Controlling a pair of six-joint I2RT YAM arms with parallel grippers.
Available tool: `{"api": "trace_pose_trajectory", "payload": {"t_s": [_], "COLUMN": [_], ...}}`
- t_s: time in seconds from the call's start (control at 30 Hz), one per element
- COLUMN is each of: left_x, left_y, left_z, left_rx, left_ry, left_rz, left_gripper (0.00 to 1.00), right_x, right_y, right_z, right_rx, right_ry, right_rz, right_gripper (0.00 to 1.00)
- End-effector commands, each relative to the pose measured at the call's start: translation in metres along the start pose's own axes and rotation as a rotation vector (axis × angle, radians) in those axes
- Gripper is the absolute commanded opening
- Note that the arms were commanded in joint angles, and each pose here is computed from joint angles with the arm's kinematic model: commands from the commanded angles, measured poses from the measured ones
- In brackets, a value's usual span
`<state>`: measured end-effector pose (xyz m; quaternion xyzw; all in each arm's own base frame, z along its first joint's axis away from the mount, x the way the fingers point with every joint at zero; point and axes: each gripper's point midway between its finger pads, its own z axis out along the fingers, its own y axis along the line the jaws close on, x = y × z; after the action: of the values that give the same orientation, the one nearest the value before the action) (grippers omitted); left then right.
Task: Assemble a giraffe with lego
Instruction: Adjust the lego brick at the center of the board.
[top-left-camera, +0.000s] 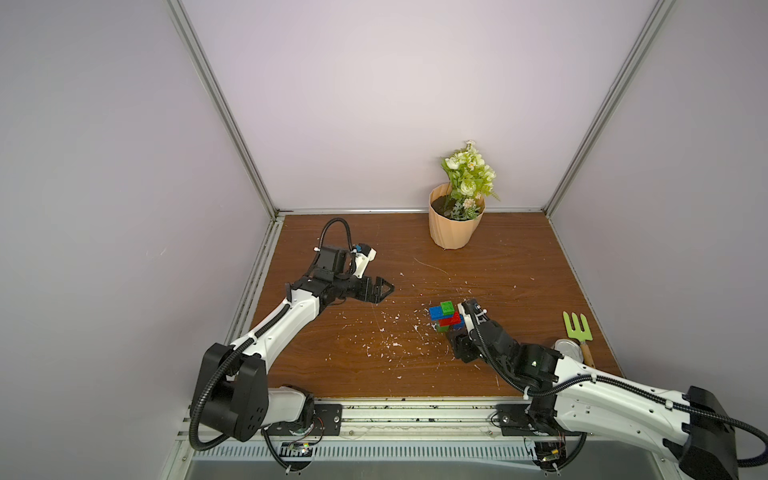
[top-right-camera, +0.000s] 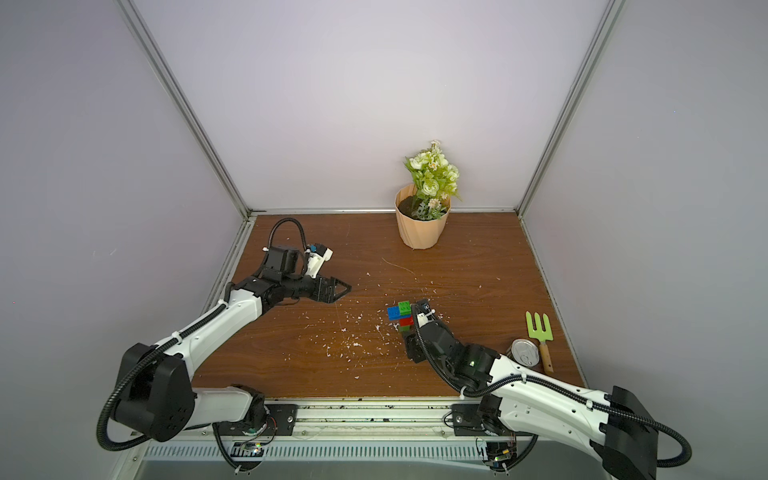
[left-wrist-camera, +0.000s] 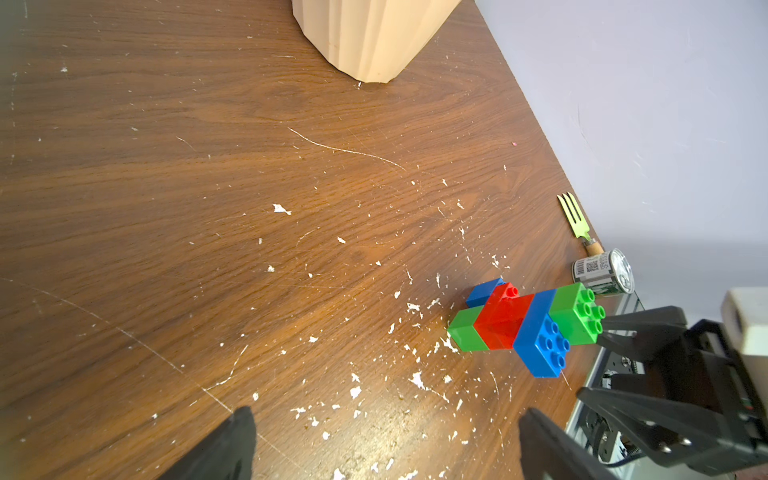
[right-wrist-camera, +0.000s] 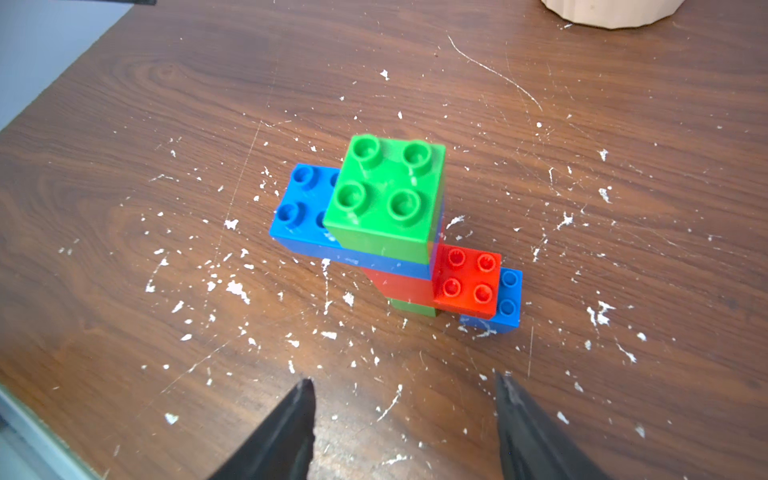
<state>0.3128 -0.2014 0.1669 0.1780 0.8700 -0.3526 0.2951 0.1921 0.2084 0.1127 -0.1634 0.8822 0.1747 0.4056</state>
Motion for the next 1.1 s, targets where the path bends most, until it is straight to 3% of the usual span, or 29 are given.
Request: {"api": "trace_pose_trajectory", "payload": {"t_s": [0.0,1.07], "left_x": [0.001,0.003], "left_y": [0.000,0.001], "left_z": [0.003,0.003], "left_rx": [-0.006,-0.006], "left_ry": [0.009,0.015], "left_rz": [0.013,0.012], "left_gripper": [0.99,0.99], "right_x": [-0.028,-0.040], "right_y": [0.007,0.008], "right_z": [0.001,0.044], "right_rx": [-0.012,0.115], "right_ry": [-0.144,-0.188], "right_rz": [0.018,-0.032], "right_gripper": [0.70,0.67]}}
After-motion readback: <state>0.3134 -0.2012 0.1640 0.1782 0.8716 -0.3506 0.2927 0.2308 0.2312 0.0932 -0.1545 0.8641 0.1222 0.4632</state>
